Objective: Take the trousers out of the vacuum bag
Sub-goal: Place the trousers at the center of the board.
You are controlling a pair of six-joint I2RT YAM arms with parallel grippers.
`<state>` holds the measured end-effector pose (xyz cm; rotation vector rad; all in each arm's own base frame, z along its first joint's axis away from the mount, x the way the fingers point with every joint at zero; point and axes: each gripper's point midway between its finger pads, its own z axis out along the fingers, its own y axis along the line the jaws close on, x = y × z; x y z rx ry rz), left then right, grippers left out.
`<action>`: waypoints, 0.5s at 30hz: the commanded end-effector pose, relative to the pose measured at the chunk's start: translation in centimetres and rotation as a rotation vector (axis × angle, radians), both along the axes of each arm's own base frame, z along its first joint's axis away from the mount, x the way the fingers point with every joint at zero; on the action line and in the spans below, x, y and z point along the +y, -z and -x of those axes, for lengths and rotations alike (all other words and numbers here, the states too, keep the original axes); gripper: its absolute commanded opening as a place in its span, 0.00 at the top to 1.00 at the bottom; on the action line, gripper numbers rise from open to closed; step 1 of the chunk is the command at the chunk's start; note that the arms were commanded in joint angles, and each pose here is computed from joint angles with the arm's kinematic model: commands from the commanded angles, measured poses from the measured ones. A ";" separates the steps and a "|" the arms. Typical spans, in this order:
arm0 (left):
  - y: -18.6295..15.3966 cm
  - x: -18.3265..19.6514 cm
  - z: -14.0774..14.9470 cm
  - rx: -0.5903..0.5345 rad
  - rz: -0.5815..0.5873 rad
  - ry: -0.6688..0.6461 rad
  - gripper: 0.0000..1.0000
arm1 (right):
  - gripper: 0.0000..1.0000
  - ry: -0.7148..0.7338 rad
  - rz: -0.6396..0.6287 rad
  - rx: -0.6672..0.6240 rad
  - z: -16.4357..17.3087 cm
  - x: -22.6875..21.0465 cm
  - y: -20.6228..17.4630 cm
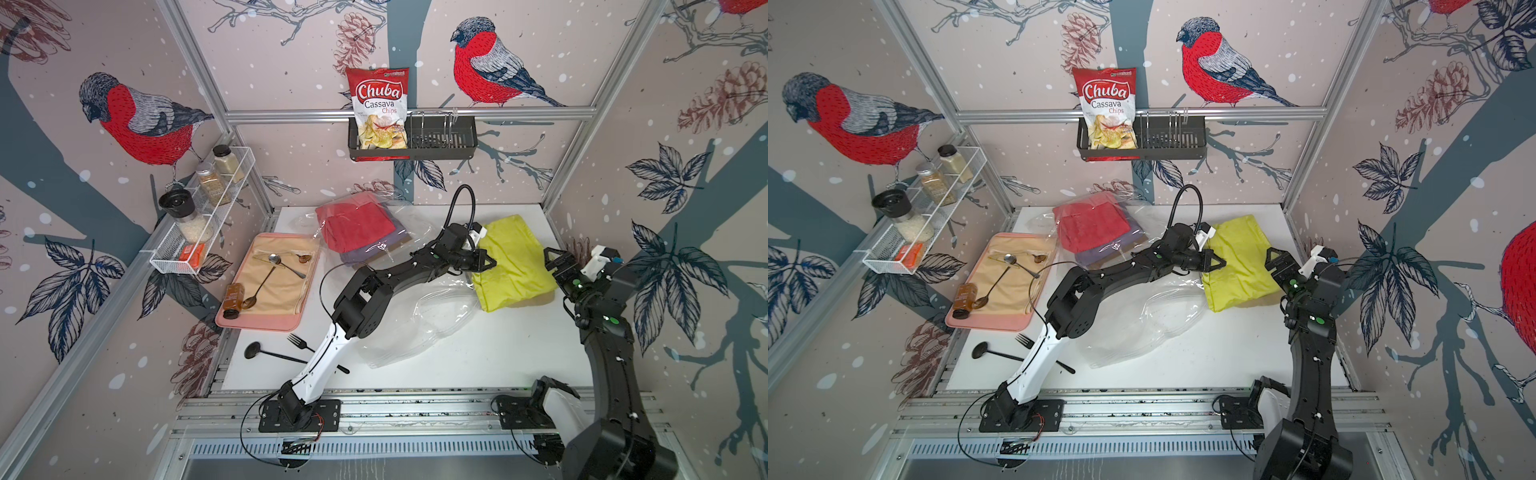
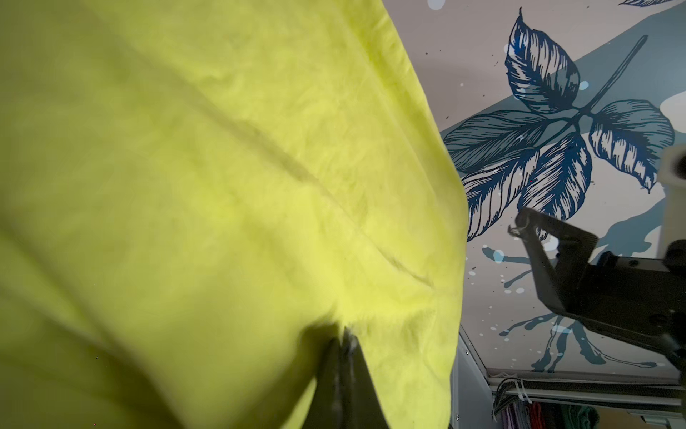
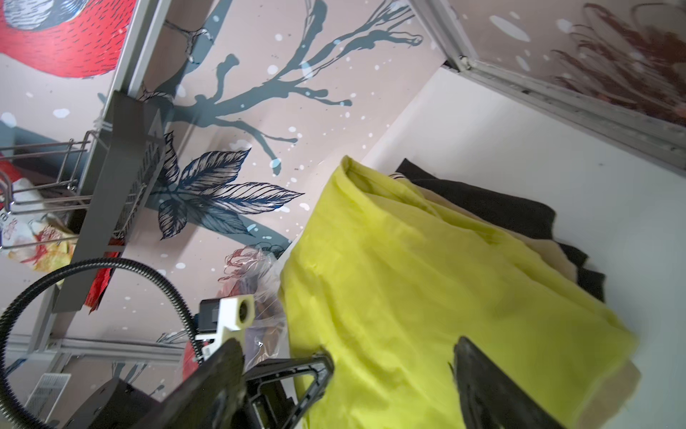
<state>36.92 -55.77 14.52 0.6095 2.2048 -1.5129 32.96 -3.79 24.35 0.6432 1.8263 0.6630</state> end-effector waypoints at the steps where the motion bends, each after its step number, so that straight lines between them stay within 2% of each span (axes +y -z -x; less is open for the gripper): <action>1: 0.1 -0.2 0.4 -0.007 0.014 0.023 0.94 | 0.12 -0.058 0.042 -0.070 -1.4 1.3 -1.9; 4: 0.1 -0.2 0.5 -0.007 0.013 0.023 0.94 | 0.13 -0.138 0.011 -0.076 -2.5 3.0 -1.6; 7: 0.0 0.0 0.5 -0.012 0.009 0.019 0.94 | 0.13 -0.139 -0.007 -0.050 -3.2 3.0 0.2; 15: 0.6 0.8 0.2 -0.008 -0.008 0.006 0.94 | 0.14 -0.045 -0.082 0.195 -2.9 1.0 9.6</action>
